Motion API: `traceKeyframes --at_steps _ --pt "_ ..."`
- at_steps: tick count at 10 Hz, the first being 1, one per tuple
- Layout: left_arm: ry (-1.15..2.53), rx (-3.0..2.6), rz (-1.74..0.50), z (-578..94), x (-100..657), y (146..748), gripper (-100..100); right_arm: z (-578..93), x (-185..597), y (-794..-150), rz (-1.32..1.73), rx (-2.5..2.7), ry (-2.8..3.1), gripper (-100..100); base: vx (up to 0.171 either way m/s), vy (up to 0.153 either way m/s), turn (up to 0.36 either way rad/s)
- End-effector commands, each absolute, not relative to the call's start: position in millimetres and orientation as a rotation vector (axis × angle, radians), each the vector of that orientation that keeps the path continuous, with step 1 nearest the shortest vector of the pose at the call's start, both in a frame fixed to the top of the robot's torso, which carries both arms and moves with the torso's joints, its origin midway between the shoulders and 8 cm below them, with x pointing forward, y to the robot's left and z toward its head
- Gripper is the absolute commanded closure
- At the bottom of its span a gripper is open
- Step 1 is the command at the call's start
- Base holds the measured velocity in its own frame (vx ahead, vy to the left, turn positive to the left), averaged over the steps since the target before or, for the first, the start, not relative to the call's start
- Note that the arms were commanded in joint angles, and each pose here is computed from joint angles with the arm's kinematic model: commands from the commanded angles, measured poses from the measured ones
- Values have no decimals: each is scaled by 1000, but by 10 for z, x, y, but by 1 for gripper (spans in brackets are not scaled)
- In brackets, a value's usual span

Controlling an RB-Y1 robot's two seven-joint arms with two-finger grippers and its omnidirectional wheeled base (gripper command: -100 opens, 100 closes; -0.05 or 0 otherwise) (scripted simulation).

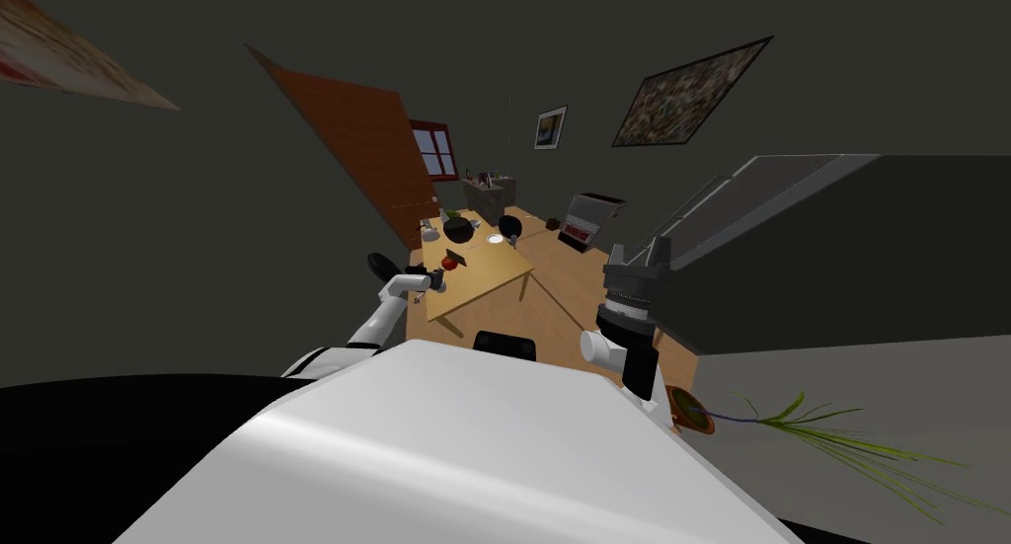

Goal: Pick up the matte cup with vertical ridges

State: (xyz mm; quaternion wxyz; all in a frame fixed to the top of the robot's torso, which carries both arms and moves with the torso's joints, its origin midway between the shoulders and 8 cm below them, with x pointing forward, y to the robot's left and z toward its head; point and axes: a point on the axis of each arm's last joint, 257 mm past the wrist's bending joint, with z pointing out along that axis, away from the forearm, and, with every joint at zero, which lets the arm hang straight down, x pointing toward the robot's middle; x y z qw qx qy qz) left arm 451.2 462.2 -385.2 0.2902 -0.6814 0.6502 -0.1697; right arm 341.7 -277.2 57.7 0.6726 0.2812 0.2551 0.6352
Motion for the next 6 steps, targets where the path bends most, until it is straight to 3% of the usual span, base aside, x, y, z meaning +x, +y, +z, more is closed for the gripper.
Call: traceKeyframes --at_steps 1,6 --pt "1754 -1850 -413 -3935 4414 4671 -100 577 3417 -2772 1430 633 574 0 14 62 -33" --pt "1818 -1985 -233 -4260 3972 4885 -100 577 3417 -2772 1430 633 574 0 17 60 -66"
